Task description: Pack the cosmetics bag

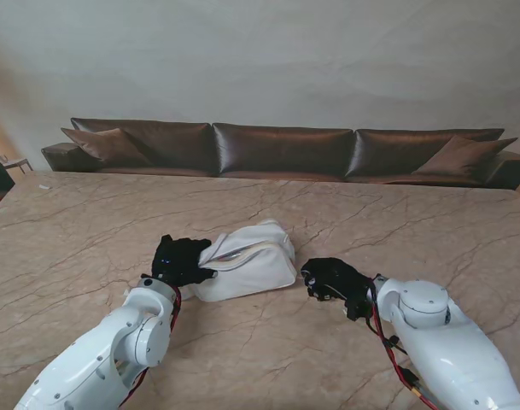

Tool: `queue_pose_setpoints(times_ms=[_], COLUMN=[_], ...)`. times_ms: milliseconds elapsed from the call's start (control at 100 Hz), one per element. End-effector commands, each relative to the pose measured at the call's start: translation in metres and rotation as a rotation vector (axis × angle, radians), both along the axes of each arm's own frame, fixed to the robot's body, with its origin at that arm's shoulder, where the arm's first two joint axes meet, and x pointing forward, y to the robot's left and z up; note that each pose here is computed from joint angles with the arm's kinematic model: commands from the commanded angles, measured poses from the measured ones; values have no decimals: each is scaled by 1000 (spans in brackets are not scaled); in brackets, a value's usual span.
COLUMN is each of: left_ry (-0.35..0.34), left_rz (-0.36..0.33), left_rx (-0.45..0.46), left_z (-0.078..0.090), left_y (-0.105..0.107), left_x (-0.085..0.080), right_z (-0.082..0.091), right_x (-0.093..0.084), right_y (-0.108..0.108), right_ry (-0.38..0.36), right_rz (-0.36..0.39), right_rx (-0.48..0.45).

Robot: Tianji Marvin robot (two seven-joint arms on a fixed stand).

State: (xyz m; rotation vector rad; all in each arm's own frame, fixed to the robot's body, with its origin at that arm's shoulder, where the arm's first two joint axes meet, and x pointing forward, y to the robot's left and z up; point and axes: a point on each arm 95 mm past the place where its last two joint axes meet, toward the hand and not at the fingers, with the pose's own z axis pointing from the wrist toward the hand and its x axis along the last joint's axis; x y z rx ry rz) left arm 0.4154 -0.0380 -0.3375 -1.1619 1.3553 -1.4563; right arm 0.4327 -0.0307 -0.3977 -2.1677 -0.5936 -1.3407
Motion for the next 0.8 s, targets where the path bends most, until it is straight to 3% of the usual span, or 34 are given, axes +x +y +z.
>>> queue_pose_setpoints(times_ms=[0,400,670,790], left_ry=[57,41,70,75], left_rz=[-7,-151,-214,-230], left_rx=[50,165,201,201], left_z=[-23,-29,-35,-37], left_y=[8,-2,-6,-8], left_x=[-8,-10,-10,-12], right_z=[7,31,55,63], right_x=[2,3,7,7], right_y=[1,2,4,2], right_ry=[-27,-106,-176,-195], right_rz=[-20,-58,-68,-77], right_rx=[28,59,43,-4])
